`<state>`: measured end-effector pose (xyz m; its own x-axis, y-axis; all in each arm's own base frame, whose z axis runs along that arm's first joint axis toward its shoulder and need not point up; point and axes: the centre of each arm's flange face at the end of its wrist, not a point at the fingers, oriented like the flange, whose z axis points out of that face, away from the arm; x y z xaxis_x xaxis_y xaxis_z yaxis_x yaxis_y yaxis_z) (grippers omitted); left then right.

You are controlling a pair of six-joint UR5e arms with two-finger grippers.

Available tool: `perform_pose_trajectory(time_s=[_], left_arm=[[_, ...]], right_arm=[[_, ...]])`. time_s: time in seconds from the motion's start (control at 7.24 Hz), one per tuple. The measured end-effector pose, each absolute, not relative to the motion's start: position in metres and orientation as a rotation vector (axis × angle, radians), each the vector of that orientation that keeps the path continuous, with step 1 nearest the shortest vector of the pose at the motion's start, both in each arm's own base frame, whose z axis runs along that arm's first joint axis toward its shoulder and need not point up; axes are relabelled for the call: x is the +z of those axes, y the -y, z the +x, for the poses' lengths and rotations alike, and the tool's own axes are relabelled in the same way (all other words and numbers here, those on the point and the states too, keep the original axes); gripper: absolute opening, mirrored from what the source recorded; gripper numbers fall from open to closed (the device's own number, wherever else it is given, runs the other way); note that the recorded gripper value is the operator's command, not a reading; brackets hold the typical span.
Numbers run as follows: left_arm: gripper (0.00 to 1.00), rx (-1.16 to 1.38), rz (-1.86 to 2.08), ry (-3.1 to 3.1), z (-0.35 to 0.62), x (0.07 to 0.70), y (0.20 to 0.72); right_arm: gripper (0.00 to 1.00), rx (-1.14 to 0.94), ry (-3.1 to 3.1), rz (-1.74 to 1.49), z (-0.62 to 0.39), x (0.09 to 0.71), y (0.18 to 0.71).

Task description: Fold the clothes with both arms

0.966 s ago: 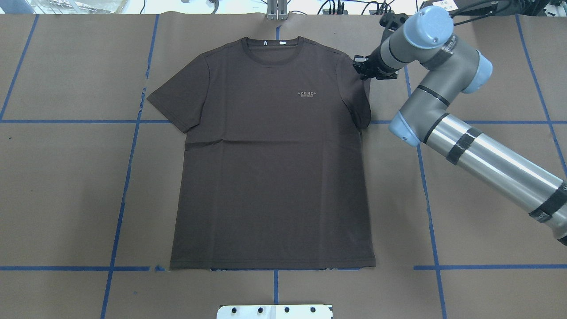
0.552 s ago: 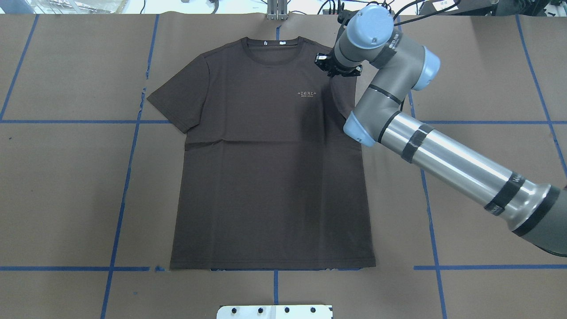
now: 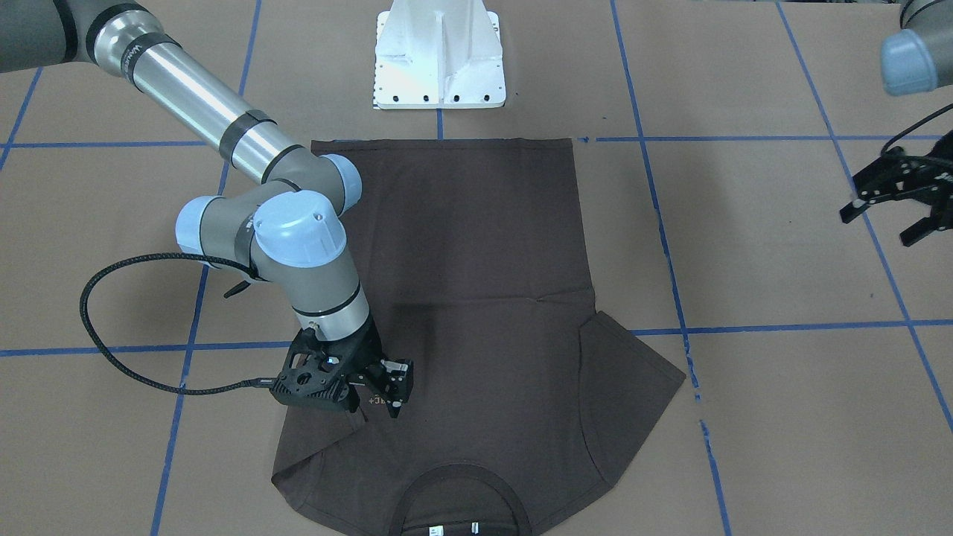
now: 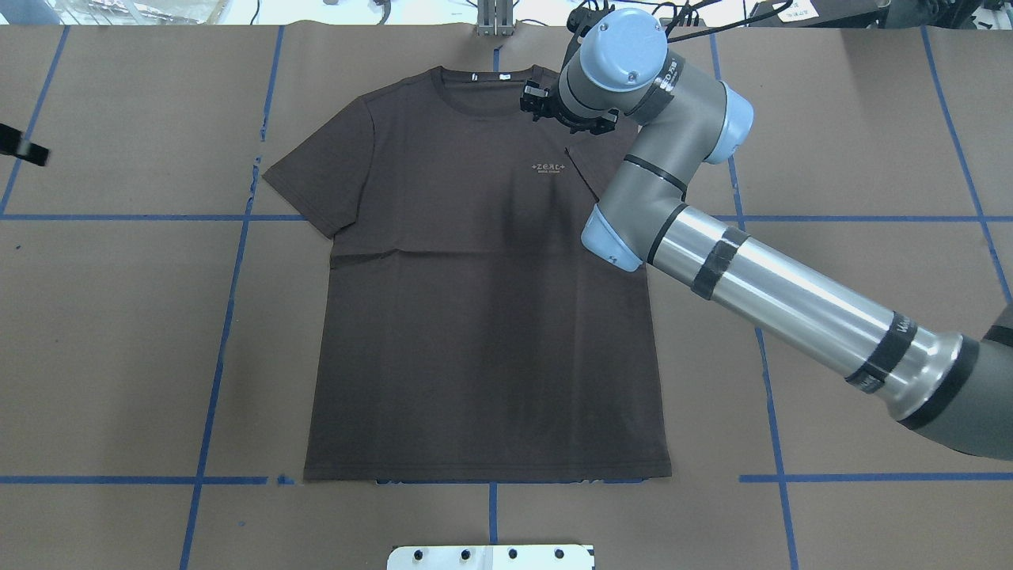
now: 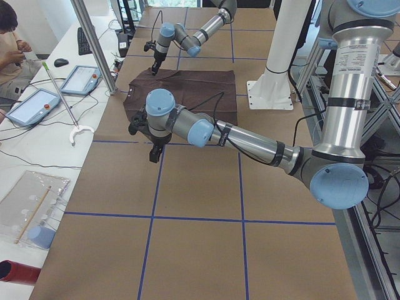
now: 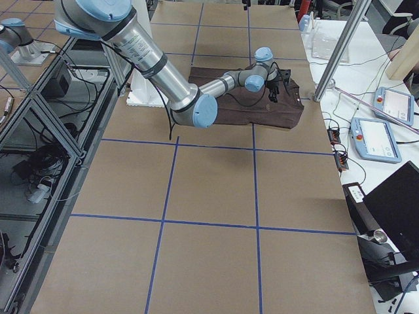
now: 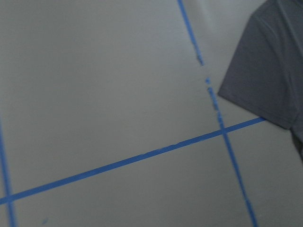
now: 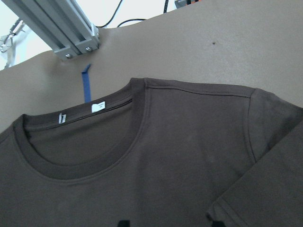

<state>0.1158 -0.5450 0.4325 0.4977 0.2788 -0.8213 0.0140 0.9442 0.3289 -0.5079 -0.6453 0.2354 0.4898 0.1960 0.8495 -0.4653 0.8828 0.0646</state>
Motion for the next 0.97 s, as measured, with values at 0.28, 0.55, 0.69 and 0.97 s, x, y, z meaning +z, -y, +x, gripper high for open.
perform_pose_trajectory(time_s=[0.28,0.55,0.69,0.97], left_arm=[[0.99,0.070,0.222,-1.092,0.209,0.397,0.597],[0.91,-0.062,0.202,-1.046,0.287,0.398,0.640],[0.89,-0.155,0.205,-1.005,0.319,0.412,0.646],[0.85,-0.282,0.233,-0.924,0.371,0.430,0.643]], right_arm=[[1.00,0.396,1.073,0.286,-0.449,0.243,0.612],[1.00,0.399,1.103,0.261,-0.407,0.260,0.604],[1.00,0.398,1.110,0.256,-0.398,0.262,0.601],[1.00,0.395,1.119,0.257,-0.385,0.269,0.589]])
